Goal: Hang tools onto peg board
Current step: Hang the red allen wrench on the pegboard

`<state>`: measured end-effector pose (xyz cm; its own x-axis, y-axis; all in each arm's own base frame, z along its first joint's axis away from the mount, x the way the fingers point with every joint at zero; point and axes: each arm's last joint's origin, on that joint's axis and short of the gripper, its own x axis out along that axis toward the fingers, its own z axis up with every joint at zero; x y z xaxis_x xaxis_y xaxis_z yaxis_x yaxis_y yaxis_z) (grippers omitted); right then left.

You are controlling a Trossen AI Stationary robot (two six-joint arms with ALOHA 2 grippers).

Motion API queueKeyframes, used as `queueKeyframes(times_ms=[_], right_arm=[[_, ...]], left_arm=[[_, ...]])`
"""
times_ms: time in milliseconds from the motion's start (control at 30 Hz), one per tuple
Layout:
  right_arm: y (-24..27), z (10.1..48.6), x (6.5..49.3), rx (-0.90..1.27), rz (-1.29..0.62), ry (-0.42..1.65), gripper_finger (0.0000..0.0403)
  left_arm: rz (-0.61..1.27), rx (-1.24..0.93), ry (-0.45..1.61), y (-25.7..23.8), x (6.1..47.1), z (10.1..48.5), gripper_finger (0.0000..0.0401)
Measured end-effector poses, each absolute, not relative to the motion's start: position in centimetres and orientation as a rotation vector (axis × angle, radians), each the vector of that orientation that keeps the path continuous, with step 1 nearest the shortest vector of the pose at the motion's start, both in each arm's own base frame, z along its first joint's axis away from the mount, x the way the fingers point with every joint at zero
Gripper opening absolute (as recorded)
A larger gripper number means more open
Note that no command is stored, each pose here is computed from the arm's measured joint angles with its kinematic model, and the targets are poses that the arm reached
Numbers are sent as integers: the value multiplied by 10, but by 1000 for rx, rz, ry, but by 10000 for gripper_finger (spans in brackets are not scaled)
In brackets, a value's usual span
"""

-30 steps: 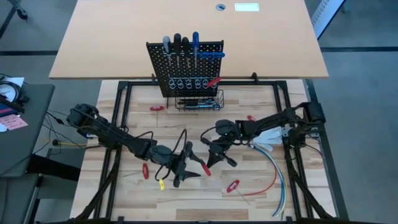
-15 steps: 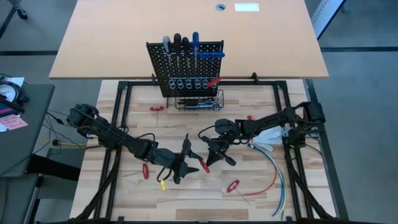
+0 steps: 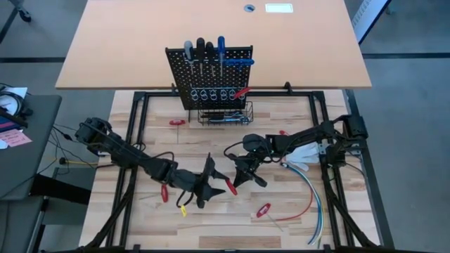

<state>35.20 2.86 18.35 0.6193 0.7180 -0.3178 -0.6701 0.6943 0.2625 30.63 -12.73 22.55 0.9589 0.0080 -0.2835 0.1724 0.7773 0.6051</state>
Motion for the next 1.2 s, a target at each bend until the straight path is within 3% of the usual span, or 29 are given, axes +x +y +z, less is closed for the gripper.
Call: queueKeyframes(times_ms=[233, 533, 700, 1033, 1200], right_arm=[[30, 186, 353, 109, 804, 392, 1], [24, 187, 356, 121, 711, 390, 1], [22, 189, 357, 143, 700, 371, 1], [24, 189, 356, 117, 712, 372, 1], [24, 186, 355, 116, 708, 402, 17]], left_arm=[[-180, 493, 231, -122, 311, 229, 244], [-66, 316, 274, -109, 315, 227, 237], [-47, 283, 293, -108, 314, 225, 192], [-42, 304, 303, -110, 313, 224, 50], [-45, 328, 333, -114, 314, 228, 44]])
